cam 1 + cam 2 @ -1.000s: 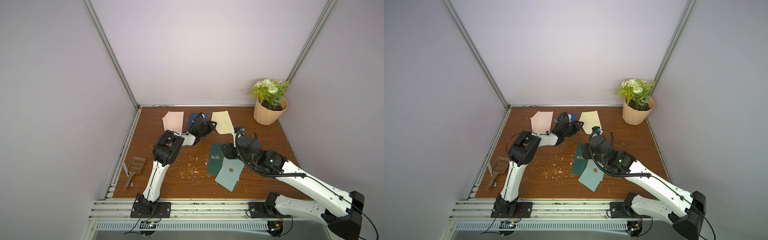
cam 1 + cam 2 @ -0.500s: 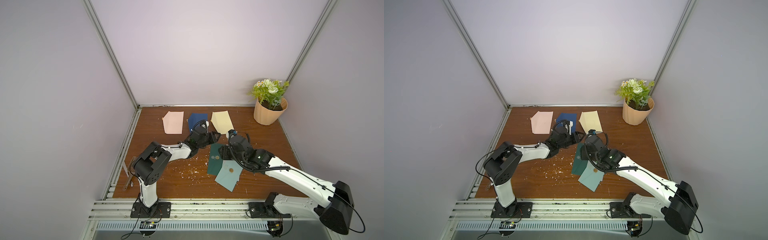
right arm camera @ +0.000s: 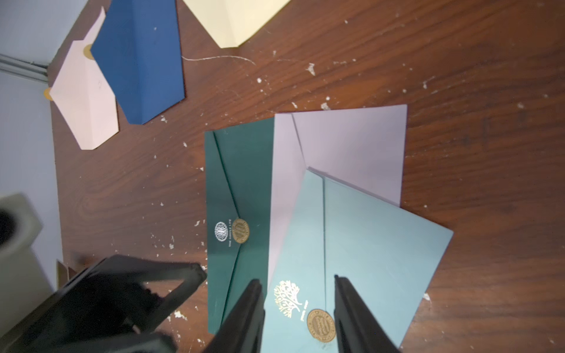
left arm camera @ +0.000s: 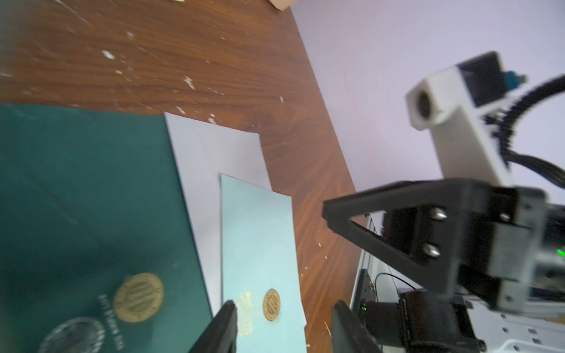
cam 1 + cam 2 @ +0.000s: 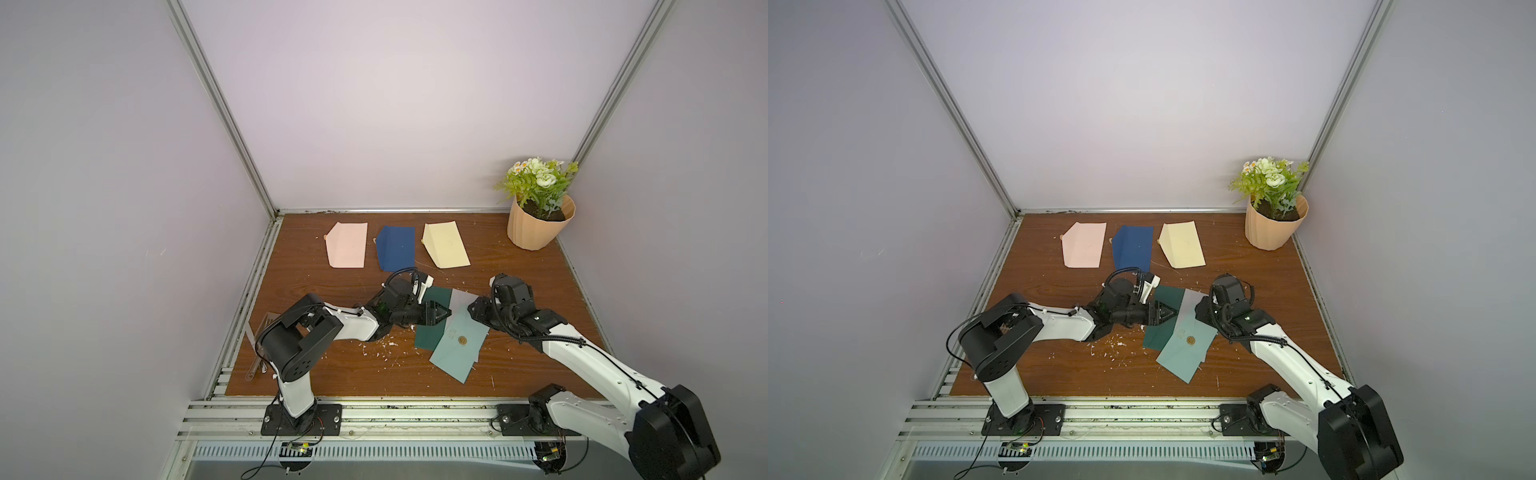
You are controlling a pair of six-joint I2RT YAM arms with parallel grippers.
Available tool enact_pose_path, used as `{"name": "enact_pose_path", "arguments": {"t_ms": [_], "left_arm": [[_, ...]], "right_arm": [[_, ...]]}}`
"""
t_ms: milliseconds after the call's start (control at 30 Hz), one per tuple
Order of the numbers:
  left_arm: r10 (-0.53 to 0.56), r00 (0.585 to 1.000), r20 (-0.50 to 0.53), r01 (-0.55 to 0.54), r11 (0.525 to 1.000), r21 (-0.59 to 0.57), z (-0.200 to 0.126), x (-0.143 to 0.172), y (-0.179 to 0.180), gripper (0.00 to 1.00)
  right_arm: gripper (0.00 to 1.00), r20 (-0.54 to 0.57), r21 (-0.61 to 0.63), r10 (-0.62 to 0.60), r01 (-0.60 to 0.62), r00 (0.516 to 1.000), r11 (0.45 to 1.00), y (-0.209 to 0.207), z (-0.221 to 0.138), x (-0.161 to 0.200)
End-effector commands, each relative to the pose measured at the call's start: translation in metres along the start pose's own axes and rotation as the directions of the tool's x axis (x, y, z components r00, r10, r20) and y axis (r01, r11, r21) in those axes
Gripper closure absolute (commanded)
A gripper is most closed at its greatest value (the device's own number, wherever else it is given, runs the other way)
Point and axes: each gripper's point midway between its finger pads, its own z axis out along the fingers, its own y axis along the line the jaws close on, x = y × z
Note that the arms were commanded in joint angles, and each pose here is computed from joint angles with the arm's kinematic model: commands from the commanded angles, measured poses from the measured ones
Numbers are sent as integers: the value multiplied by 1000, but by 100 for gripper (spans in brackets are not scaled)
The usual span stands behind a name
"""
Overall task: Open the envelope
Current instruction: Pick up the envelope from the envelope.
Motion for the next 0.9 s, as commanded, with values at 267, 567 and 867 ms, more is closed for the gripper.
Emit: {"name": "enact_pose_path", "arguments": {"t_ms": [267, 567, 867], "left_arm": [[-5, 993, -116, 18, 994, 109, 21, 41, -19, 49], [-54, 986, -160, 61, 997, 42, 37, 57, 1, 51], [-103, 979, -176, 93, 994, -65, 39, 66, 25, 49]], "right_arm": [[57, -15, -45, 91, -92, 996, 995, -17, 4, 2], [56, 4, -43, 106, -106, 994, 993, -30, 4, -5], [55, 37, -15, 131, -130, 991, 991, -51, 6, -16]]}}
